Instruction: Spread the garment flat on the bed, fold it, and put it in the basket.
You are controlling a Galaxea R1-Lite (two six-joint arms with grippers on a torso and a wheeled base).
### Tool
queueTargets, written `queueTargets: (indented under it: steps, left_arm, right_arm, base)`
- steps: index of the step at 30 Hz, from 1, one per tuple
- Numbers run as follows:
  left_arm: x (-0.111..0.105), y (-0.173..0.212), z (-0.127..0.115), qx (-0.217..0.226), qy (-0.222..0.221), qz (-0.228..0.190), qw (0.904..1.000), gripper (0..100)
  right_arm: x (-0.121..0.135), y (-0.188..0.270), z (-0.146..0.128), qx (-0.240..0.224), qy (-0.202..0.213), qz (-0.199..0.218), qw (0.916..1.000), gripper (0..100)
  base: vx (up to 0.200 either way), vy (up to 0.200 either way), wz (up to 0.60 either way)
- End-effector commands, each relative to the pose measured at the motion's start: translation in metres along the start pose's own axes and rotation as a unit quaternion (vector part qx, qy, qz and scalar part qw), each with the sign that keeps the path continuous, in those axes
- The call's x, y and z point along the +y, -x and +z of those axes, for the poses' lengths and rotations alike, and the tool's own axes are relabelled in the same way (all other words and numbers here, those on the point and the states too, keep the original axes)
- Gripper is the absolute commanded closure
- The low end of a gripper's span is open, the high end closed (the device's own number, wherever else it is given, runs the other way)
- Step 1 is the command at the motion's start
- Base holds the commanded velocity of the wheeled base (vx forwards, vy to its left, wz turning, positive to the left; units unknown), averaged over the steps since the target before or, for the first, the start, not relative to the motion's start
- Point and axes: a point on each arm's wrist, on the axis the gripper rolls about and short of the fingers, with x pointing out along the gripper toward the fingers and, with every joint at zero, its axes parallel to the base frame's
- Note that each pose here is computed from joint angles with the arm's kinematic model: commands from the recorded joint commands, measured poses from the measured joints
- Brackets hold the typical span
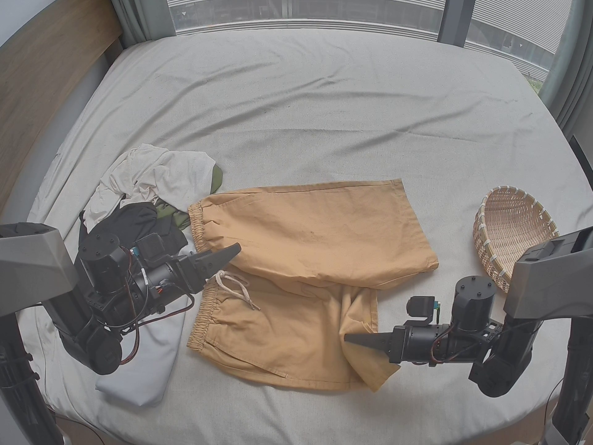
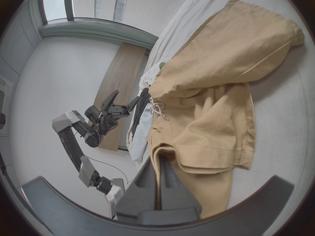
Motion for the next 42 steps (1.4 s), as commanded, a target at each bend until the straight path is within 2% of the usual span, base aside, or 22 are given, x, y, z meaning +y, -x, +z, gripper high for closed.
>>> queueTargets:
  steps: [1,8,9,23,25,28,31,34,39,42]
  left_arm:
    - [0.000,0.000,0.000,0.000,0.000,0.000,1.0000,0]
    - [0.000,0.000,-0.001,0.002,0.001,0.000,1.0000,0]
    - [0.000,0.000,-0.001,0.002,0.001,0.000,1.0000,0]
    - [0.000,0.000,-0.001,0.001,0.001,0.000,1.0000,0]
    - [0.000,0.000,-0.001,0.001,0.001,0.000,1.0000,0]
    - [0.000,-0.001,-0.001,0.001,0.001,-0.001,1.0000,0]
    - [0.000,-0.001,-0.001,0.001,0.001,-0.001,1.0000,0]
    - [0.000,-0.001,-0.002,0.003,0.001,-0.001,1.0000,0]
    - [0.000,-0.001,-0.002,0.002,0.001,-0.001,1.0000,0]
    - [0.000,-0.001,-0.002,0.002,0.001,-0.001,1.0000,0]
  right_arm:
    - [-0.006,-0.017,-0.010,0.013,-0.002,-0.005,0.9999,100]
    - [-0.007,-0.024,-0.010,0.012,0.004,0.000,0.9999,100]
    - [-0.007,-0.024,-0.010,0.012,0.004,0.000,0.9999,0]
    - [0.013,-0.013,0.002,-0.020,0.019,0.001,0.9996,0]
    - [0.015,-0.005,0.009,-0.038,0.021,-0.008,0.9990,0]
    - [0.015,0.007,0.006,-0.042,0.013,-0.028,0.9986,0]
    - [0.016,0.010,0.004,-0.040,0.011,-0.030,0.9987,0]
    - [0.015,0.022,-0.010,-0.022,0.000,-0.057,0.9981,0]
    - [0.008,0.026,-0.013,-0.028,-0.003,-0.084,0.9961,0]
    - [0.004,0.030,-0.020,-0.017,-0.016,-0.100,0.9947,0]
  base:
    - [0.000,0.000,0.00]
    - [0.000,0.000,0.00]
    - [0.000,0.000,0.00]
    - [0.000,0.000,0.00]
    - [0.000,0.000,0.00]
    - [0.000,0.000,0.00]
    - [0.000,0.000,0.00]
    - [0.000,0.000,0.00]
    - [0.000,0.000,0.00]
    - [0.000,0.000,0.00]
